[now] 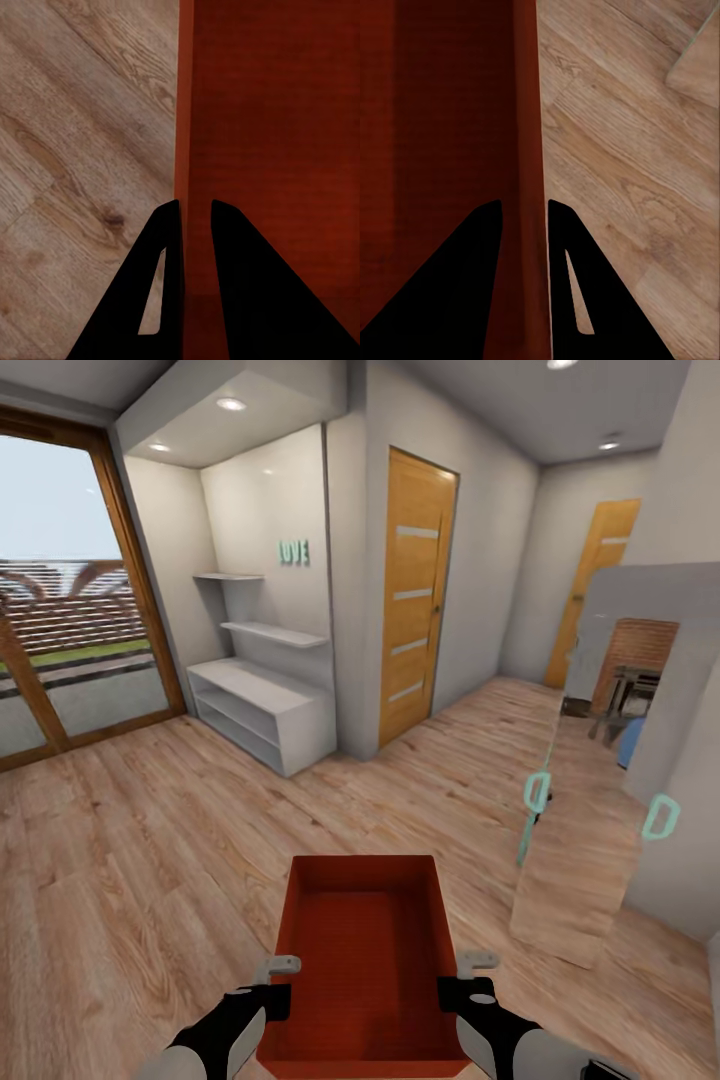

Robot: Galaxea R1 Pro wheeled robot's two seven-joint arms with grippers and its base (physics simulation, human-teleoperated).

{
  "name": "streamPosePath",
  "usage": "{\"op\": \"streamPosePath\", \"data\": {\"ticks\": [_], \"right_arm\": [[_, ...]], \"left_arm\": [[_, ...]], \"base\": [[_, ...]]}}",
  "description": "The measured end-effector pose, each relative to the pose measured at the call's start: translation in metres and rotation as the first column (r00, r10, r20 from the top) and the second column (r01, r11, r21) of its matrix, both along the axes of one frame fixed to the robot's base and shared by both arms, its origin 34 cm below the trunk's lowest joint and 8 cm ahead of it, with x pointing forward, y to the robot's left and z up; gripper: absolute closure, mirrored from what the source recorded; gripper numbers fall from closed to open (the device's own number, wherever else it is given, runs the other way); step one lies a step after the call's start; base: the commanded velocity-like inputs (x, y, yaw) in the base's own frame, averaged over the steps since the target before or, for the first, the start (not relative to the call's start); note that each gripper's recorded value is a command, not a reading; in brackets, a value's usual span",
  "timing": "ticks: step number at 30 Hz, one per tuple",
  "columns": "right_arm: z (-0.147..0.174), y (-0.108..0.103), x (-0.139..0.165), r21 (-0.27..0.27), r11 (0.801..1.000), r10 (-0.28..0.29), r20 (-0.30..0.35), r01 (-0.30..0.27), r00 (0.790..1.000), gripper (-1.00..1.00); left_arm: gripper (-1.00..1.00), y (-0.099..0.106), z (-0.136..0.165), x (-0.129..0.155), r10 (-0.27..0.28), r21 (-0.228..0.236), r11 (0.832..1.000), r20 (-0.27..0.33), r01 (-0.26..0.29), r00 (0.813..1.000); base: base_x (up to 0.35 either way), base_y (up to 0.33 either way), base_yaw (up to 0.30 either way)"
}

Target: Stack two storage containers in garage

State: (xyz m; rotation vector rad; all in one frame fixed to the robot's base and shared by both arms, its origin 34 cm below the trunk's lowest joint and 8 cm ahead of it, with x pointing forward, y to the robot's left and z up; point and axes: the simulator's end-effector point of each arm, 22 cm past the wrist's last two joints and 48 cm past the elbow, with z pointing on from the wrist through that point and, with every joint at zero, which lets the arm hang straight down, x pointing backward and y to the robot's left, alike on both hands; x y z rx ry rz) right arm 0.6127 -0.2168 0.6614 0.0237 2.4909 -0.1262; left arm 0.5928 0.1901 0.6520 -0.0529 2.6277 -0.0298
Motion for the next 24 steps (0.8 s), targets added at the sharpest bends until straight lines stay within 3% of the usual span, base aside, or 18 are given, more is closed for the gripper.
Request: {"op": "streamPosePath", "data": {"ticks": [24], "right_arm": [[-0.0001, 0.0001, -0.0001, -0.001, 1.0, 0.0, -0.001, 0.0, 1.0, 1.0]], "left_arm": [[1.0, 0.0001, -0.0002, -0.0002, 0.0, 0.0, 1.0, 0.0, 0.0, 1.0]], "base": [[0.323, 0.0, 0.0]]}}
